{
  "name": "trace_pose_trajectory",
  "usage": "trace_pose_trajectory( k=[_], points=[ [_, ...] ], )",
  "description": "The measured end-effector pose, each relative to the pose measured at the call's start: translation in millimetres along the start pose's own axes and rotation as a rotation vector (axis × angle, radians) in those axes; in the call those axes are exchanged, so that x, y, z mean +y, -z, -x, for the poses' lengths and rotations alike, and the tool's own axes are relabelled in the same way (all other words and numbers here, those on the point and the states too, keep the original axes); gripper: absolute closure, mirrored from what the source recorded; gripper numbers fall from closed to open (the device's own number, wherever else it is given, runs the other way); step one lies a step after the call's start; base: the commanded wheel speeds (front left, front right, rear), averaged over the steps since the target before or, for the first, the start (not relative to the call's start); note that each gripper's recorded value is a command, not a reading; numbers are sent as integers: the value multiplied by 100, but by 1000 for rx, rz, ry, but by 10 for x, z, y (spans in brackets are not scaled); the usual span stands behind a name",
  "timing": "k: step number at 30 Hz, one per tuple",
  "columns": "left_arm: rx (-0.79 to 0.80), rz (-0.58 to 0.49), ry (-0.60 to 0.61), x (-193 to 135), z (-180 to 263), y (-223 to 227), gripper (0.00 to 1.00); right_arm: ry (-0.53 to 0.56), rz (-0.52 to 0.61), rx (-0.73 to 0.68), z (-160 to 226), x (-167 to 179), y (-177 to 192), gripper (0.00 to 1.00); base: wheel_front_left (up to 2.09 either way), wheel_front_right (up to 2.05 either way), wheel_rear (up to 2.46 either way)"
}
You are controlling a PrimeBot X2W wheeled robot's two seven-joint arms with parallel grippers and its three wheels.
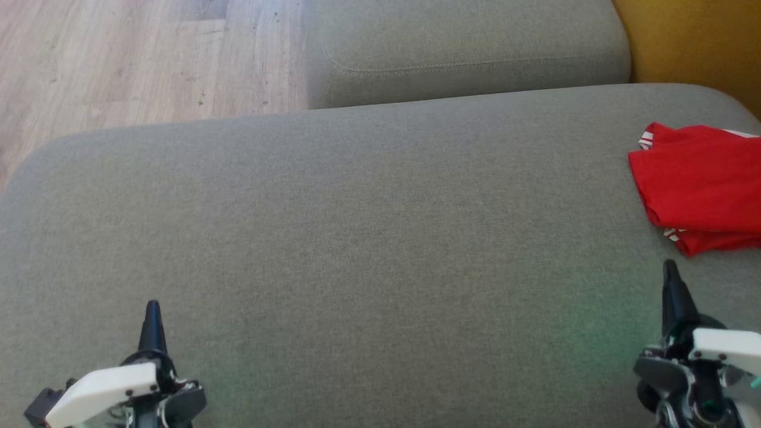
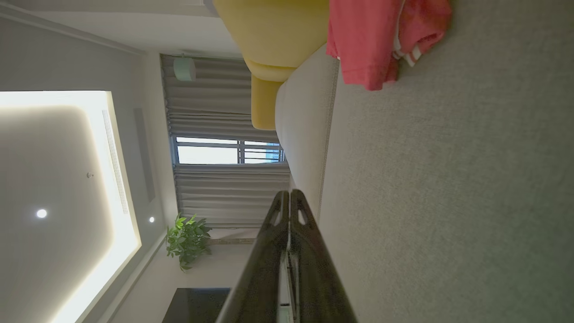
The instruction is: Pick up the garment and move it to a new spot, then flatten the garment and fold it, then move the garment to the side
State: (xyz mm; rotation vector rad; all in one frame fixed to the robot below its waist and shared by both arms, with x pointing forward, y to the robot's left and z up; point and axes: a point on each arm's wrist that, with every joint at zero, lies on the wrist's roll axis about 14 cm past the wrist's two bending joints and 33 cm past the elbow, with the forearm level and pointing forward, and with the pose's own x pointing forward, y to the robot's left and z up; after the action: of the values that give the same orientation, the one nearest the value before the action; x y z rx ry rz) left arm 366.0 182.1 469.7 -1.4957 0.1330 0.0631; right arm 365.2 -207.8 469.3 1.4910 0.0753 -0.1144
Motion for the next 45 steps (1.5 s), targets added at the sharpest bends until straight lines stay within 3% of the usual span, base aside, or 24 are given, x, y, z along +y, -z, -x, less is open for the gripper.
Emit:
trace_pose_trajectory(
  k=[7,45],
  points=[
    [-11,77,31,-72,-65,-56,100,-28,-73,2,-72,94,-7,100,0,0,0],
    [-20,89,36,-87,-73,-81,100,-28,-84,1,-69,90,-4,100,0,0,0]
  ],
)
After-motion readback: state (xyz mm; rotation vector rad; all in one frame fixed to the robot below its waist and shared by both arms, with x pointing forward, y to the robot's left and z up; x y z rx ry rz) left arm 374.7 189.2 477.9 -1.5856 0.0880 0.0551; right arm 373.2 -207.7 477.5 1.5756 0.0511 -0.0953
